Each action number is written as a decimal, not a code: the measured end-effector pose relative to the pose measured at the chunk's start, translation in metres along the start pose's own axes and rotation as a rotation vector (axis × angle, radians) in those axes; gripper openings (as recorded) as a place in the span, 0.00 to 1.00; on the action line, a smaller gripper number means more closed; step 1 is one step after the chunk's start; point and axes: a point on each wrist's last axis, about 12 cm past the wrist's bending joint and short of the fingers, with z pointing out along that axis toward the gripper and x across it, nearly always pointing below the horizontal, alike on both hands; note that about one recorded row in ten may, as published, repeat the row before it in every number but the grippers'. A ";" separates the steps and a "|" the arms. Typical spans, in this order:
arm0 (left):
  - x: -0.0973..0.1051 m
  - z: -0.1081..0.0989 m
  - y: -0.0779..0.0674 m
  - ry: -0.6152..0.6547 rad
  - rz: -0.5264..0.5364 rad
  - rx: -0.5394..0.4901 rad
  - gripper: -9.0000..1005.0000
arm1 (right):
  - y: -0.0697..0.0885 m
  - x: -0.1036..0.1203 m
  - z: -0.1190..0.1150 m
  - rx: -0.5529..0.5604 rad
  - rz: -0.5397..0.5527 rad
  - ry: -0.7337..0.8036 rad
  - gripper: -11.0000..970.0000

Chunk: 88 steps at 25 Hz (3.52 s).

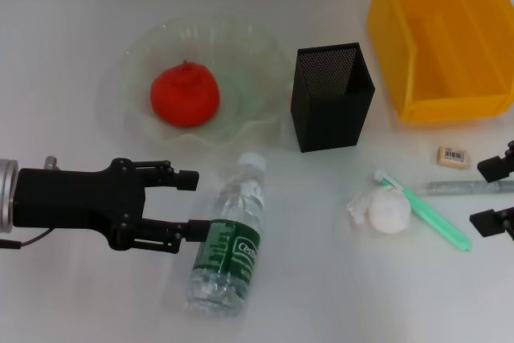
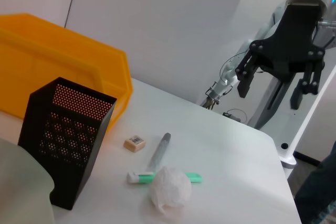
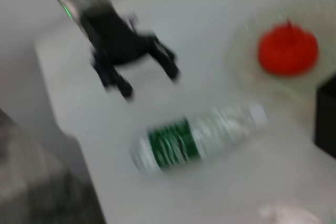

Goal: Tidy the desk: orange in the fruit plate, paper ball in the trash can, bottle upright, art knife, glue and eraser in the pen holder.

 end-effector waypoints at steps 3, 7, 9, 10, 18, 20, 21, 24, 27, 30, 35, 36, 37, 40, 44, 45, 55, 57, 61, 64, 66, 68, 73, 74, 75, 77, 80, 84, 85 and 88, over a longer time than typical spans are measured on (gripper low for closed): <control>0.000 0.000 0.000 0.000 0.000 0.000 0.83 | 0.008 -0.014 0.010 0.084 -0.013 0.116 0.79; 0.002 0.004 0.001 -0.004 -0.010 -0.012 0.83 | -0.001 -0.020 0.037 0.096 0.010 0.179 0.79; 0.004 0.005 0.003 -0.003 -0.020 -0.023 0.83 | -0.008 -0.020 0.052 0.096 0.019 0.192 0.79; 0.005 0.006 0.003 -0.002 -0.022 -0.024 0.83 | -0.013 -0.019 0.059 0.100 0.027 0.195 0.79; 0.005 0.008 0.005 -0.001 -0.024 -0.038 0.83 | -0.030 -0.019 0.100 0.143 0.011 0.254 0.79; 0.005 0.008 0.006 -0.001 -0.028 -0.042 0.83 | -0.032 -0.020 0.105 0.146 0.008 0.256 0.79; 0.005 0.008 0.006 -0.001 -0.029 -0.043 0.83 | -0.033 -0.019 0.107 0.146 0.007 0.256 0.79; 0.005 0.008 0.006 -0.001 -0.029 -0.046 0.83 | -0.036 -0.021 0.114 0.143 0.004 0.260 0.79; 0.006 0.009 0.007 -0.001 -0.030 -0.051 0.83 | -0.039 -0.022 0.122 0.139 0.000 0.265 0.79; 0.005 0.008 0.007 -0.002 -0.030 -0.055 0.83 | -0.041 -0.021 0.131 0.134 -0.002 0.273 0.79; 0.005 0.009 0.008 -0.002 -0.030 -0.058 0.83 | -0.045 -0.023 0.142 0.132 -0.006 0.280 0.78; 0.005 0.010 0.009 -0.001 -0.034 -0.062 0.83 | -0.046 -0.024 0.143 0.132 -0.006 0.280 0.77; 0.006 0.012 0.009 -0.002 -0.040 -0.059 0.83 | -0.046 -0.024 0.143 0.132 -0.006 0.281 0.77; 0.006 0.012 0.010 -0.005 -0.046 -0.064 0.83 | -0.047 -0.025 0.145 0.130 -0.004 0.282 0.77; 0.007 0.013 0.012 -0.008 -0.054 -0.078 0.83 | -0.048 -0.024 0.147 0.122 0.000 0.291 0.76; 0.007 0.013 0.012 -0.008 -0.053 -0.078 0.83 | -0.048 -0.024 0.148 0.122 0.001 0.291 0.75; 0.004 0.014 0.015 -0.005 -0.046 -0.089 0.83 | -0.042 -0.023 0.115 0.083 0.009 0.165 0.51; 0.004 0.013 0.015 -0.004 -0.045 -0.090 0.83 | -0.043 -0.019 0.092 0.075 0.028 0.047 0.52; 0.003 0.012 0.016 -0.003 -0.044 -0.092 0.83 | -0.054 0.000 0.037 0.142 0.108 -0.287 0.52; 0.003 0.013 0.015 -0.003 -0.040 -0.091 0.83 | -0.067 0.022 0.013 0.213 0.159 -0.533 0.52; 0.003 0.013 0.016 -0.003 -0.039 -0.090 0.83 | -0.077 0.035 0.006 0.272 0.189 -0.657 0.52; 0.002 0.014 0.016 -0.004 -0.038 -0.089 0.83 | -0.087 0.045 0.007 0.333 0.218 -0.742 0.53; 0.003 0.014 0.016 -0.004 -0.040 -0.090 0.83 | -0.107 0.060 0.020 0.442 0.285 -0.837 0.53; 0.003 0.014 0.015 -0.004 -0.041 -0.090 0.83 | -0.110 0.061 0.023 0.453 0.297 -0.841 0.53; 0.003 0.014 0.015 -0.005 -0.042 -0.090 0.83 | -0.112 0.061 0.027 0.455 0.311 -0.843 0.53; 0.004 0.015 0.015 -0.006 -0.045 -0.090 0.83 | -0.115 0.058 0.035 0.439 0.324 -0.842 0.54; 0.004 0.015 0.015 -0.006 -0.048 -0.090 0.83 | -0.117 0.057 0.039 0.434 0.322 -0.836 0.57; 0.005 0.014 0.015 -0.006 -0.052 -0.091 0.83 | -0.117 0.058 0.039 0.433 0.324 -0.833 0.72; 0.005 0.014 0.014 -0.006 -0.052 -0.091 0.83 | -0.116 0.059 0.039 0.429 0.323 -0.832 0.76; 0.005 0.014 0.015 -0.007 -0.055 -0.091 0.83 | -0.107 0.059 0.035 0.376 0.285 -0.837 0.76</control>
